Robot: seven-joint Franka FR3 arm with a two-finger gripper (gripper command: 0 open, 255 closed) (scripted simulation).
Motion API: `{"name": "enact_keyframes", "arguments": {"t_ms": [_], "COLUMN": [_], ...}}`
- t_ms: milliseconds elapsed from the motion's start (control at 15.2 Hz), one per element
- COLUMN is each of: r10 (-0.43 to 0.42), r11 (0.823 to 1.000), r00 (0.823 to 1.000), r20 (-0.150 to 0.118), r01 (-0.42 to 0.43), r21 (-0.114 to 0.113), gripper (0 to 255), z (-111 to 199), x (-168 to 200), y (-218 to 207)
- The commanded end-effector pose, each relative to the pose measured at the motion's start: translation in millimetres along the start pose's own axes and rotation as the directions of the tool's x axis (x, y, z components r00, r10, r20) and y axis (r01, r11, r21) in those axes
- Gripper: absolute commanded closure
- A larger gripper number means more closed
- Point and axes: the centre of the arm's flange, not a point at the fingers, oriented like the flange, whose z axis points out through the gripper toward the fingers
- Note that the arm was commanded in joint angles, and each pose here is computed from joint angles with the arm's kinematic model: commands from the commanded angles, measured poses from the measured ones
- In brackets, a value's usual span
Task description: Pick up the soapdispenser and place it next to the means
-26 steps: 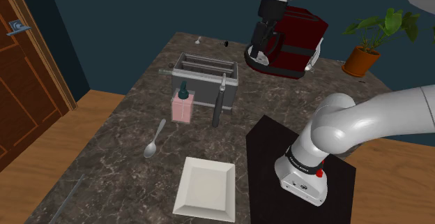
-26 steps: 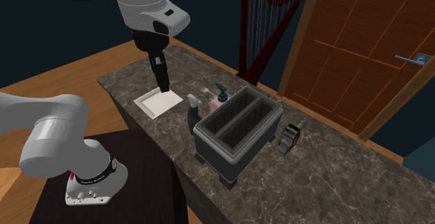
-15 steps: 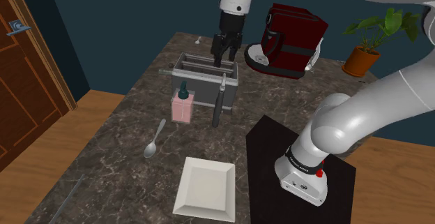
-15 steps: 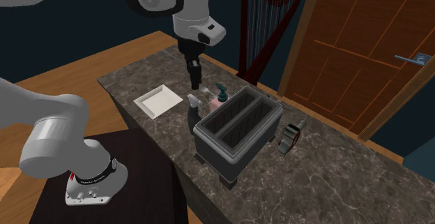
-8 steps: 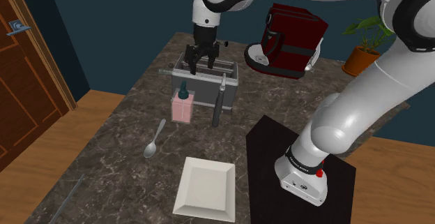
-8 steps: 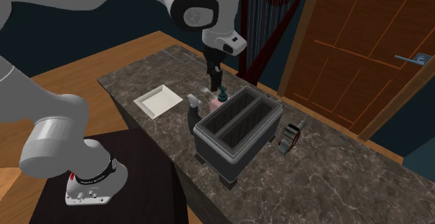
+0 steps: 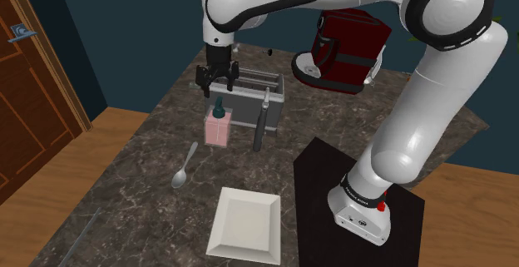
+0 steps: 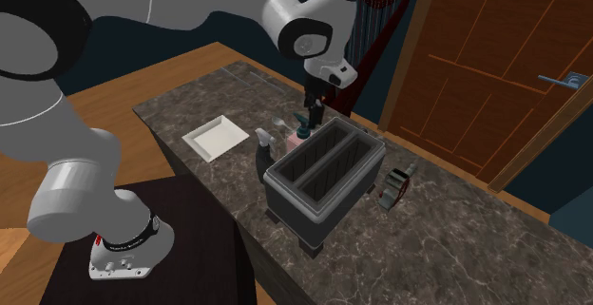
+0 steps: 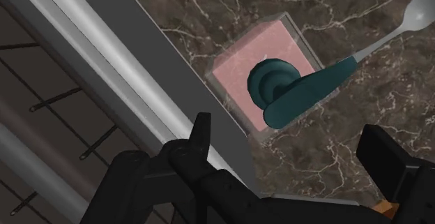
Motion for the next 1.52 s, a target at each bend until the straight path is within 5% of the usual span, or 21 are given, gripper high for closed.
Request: {"name": "enact_keyframes", "arguments": {"t_ms": [0,330,858,924,1452], "r10": [0.005,0.005,0.005,0.004,0.005], "r11": [1.0,1.0,1.0,1.0,1.0], "r00": [1.0,1.0,1.0,1.0,1.0], "r20": [0.001,0.001,0.001,0.001,0.001], "r01": [-0.005,-0.005,-0.005,-0.004,-0.005], "r21": [0.0,0.0,0.0,0.0,0.001], "gripper": [0,0,0,255,255], "z": [10.8,40.2,40.2,38.6,40.6], "x": [3.7,3.6,3.6,3.2,5.5], "y": [-3.3,-3.4,-3.4,-3.1,0.0]}}
